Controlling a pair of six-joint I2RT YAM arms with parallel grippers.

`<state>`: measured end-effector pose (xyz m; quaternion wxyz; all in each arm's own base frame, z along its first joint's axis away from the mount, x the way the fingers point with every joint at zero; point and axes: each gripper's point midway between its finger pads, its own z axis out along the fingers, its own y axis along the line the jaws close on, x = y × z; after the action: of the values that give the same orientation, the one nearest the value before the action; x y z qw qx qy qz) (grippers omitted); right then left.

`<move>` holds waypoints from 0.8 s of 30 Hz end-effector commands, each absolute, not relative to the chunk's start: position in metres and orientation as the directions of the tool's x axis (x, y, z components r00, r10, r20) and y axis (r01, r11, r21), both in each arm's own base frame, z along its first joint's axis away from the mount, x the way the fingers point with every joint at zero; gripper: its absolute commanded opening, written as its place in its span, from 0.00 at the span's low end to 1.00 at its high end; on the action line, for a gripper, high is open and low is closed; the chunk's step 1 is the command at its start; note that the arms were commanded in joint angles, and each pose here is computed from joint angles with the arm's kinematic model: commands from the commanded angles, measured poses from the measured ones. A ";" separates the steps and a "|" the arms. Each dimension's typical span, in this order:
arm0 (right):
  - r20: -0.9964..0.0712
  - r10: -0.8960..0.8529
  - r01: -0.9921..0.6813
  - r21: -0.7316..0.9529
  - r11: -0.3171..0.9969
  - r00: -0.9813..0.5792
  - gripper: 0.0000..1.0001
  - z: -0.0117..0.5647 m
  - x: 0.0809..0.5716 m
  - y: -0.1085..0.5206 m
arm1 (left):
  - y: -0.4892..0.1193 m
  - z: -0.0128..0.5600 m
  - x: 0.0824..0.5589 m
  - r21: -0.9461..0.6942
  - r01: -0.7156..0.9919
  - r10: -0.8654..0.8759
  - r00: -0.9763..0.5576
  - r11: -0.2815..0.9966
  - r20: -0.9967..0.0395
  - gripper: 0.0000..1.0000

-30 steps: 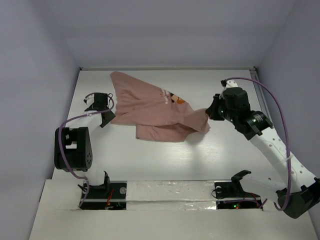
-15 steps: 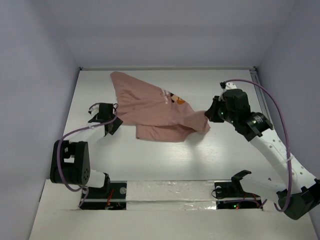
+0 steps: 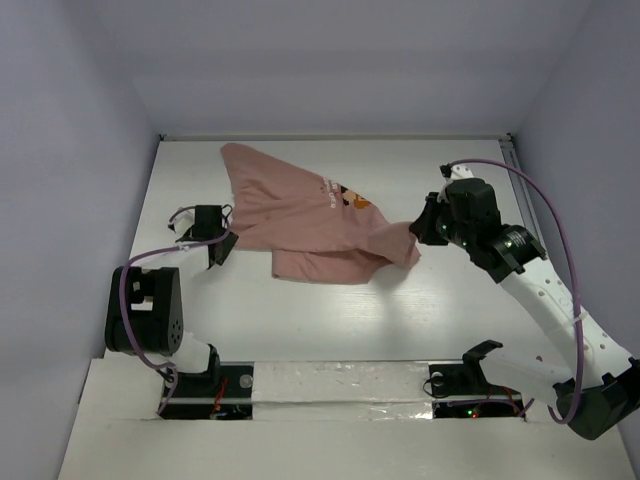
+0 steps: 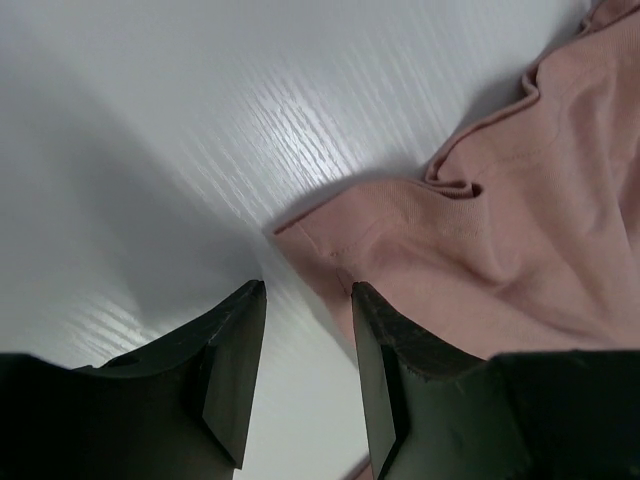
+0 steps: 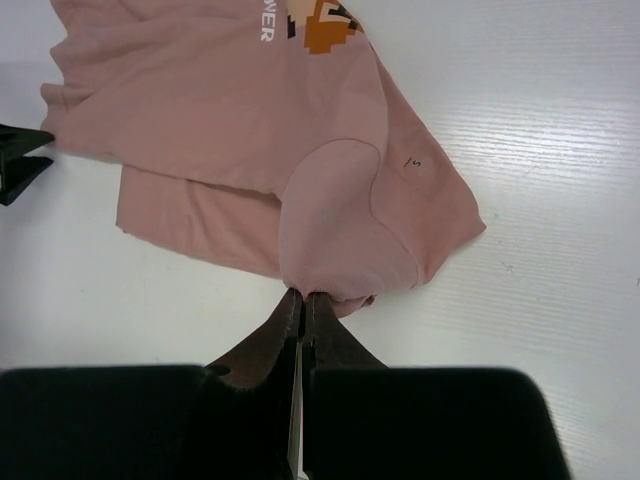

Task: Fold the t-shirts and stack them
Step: Flatten the tshirt out

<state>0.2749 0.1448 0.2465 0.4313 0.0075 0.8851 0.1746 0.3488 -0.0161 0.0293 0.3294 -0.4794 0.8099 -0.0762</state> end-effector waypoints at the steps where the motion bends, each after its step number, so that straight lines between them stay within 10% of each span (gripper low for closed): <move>1: -0.778 0.183 -0.146 0.331 0.932 -0.601 0.00 0.257 0.276 0.146 | -0.003 0.035 0.362 -0.456 -0.735 -0.832 -0.264 0.501 -0.488 0.36; 13: -0.773 0.181 -0.147 0.333 0.931 -0.608 0.00 0.255 0.276 0.147 | -0.009 0.019 0.369 -0.453 -0.732 -0.837 -0.295 0.508 -0.461 0.29; 19: -0.776 0.182 -0.149 0.334 0.931 -0.604 0.00 0.256 0.275 0.147 | -0.007 0.025 0.374 -0.453 -0.721 -0.824 -0.296 0.524 -0.483 0.00; 24: -0.786 0.187 -0.148 0.333 0.931 -0.590 0.00 0.264 0.276 0.145 | -0.003 0.059 0.393 -0.473 -0.672 -0.790 -0.287 0.569 -0.542 0.00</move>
<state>0.2749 0.1449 0.2466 0.4310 0.0092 0.8851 0.1755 0.3743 -0.0098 0.0273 0.3458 -0.4764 0.8046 -0.0776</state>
